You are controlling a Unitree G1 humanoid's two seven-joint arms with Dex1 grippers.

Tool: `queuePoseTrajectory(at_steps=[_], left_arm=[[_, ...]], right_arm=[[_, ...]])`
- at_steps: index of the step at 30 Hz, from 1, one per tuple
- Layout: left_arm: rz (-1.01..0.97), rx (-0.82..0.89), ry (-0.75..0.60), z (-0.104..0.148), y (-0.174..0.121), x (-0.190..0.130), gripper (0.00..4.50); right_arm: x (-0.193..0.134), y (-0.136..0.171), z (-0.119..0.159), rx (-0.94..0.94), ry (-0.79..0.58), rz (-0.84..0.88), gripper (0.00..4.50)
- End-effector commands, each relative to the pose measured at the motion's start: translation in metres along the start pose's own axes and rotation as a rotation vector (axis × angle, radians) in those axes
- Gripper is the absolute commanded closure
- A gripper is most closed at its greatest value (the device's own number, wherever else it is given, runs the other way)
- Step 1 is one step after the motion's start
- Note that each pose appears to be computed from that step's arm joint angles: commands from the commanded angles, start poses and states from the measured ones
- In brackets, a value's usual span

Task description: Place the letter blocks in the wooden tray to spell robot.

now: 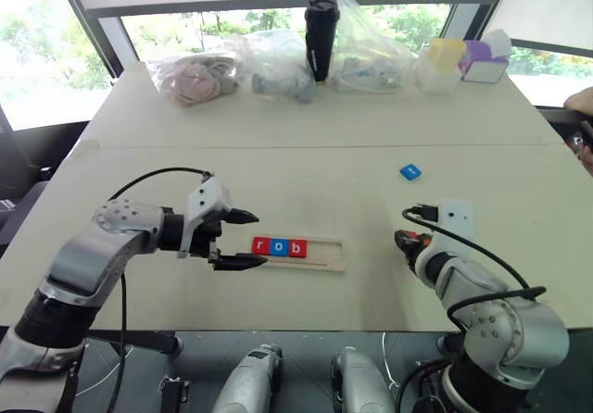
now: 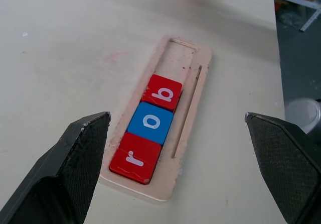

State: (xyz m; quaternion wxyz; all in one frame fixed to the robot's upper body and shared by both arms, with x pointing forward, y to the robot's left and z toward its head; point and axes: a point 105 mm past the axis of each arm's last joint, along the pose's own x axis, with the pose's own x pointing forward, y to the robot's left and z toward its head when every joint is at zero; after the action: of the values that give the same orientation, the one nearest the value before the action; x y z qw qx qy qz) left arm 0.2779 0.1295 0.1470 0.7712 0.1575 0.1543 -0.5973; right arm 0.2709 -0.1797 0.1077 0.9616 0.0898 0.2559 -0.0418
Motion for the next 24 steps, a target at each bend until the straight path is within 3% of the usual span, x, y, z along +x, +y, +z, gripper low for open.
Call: queuePoseTrajectory(at_steps=[1,6,10,13,15,18,24], left_arm=[[0.007,0.043,-0.01,0.007,0.002,-0.002,0.0],[0.01,0.039,-0.008,0.005,0.001,-0.003,0.0],[0.012,0.037,-0.01,0.005,0.001,-0.003,0.0],[0.014,0.035,-0.009,0.004,0.002,-0.003,0.0],[0.015,0.033,-0.005,0.002,0.003,-0.003,0.0],[0.008,0.037,-0.006,0.002,0.002,-0.003,0.0],[-0.023,0.088,-0.01,0.012,-0.004,0.0,0.0]], right_arm=[[-0.005,0.009,0.002,-0.004,-0.026,0.014,2.79],[-0.006,0.013,0.004,-0.022,-0.033,0.028,0.18],[-0.01,0.023,0.015,-0.117,-0.067,0.136,0.08],[-0.015,0.012,0.042,-0.328,-0.176,0.143,0.08],[-0.024,0.016,0.056,-0.398,-0.236,0.366,0.08],[-0.042,0.015,0.045,-0.507,-0.214,0.656,0.08],[-0.022,-0.02,0.025,-0.584,-0.123,0.722,0.08]])
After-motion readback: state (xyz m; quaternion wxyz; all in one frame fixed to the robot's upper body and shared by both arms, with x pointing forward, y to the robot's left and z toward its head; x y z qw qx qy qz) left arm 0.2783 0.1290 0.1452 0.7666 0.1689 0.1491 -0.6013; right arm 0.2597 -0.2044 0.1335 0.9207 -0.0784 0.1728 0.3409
